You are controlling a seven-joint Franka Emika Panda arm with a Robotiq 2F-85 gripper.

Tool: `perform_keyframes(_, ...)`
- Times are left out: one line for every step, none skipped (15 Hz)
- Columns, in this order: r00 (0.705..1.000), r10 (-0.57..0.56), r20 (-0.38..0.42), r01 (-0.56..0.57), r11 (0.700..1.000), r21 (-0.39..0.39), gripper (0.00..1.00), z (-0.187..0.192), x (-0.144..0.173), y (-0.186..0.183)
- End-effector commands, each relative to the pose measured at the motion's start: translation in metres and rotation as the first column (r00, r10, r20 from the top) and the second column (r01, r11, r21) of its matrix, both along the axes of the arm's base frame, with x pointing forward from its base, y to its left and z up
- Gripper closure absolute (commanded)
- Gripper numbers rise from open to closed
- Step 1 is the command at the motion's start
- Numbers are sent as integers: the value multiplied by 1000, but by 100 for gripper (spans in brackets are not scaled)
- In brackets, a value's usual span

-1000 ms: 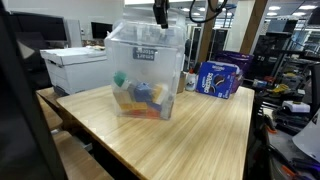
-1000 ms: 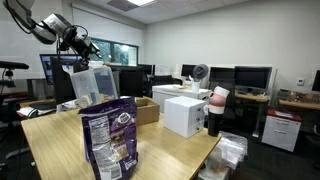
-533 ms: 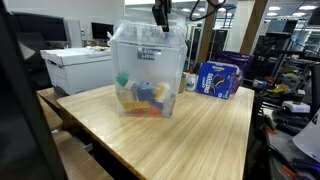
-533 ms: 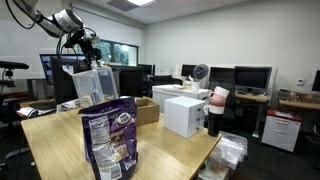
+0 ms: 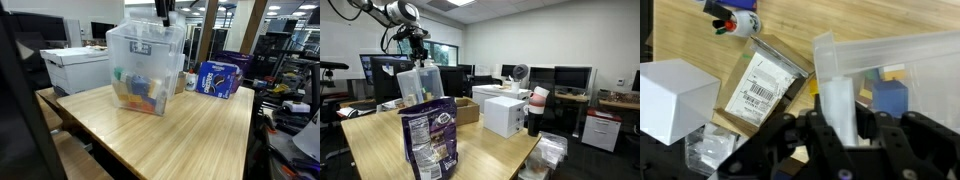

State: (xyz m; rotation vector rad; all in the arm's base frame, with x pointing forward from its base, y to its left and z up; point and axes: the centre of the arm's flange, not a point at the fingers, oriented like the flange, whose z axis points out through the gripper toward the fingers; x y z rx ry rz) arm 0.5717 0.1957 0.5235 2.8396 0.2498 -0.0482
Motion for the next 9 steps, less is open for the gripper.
perform_keyframes(999, -7, -44, 15, 983, 181, 94, -13, -5, -28)
perform_keyframes(998, -14, -54, 25, 975, 220, 94, -13, -4, -34)
perform_keyframes(998, -21, -65, 36, 967, 253, 94, -13, -3, -39)
perform_keyframes(997, -28, -75, 48, 958, 283, 94, -14, -3, -43)
perform_keyframes(995, -36, -89, 63, 945, 320, 94, -16, -3, -49)
perform_keyframes(994, -43, -97, 74, 936, 344, 94, -16, -3, -52)
perform_keyframes(993, -56, -107, 92, 924, 372, 94, -16, -3, -59)
perform_keyframes(991, -67, -115, 108, 910, 400, 94, -15, -2, -63)
perform_keyframes(989, -83, -123, 128, 893, 430, 94, -14, -3, -69)
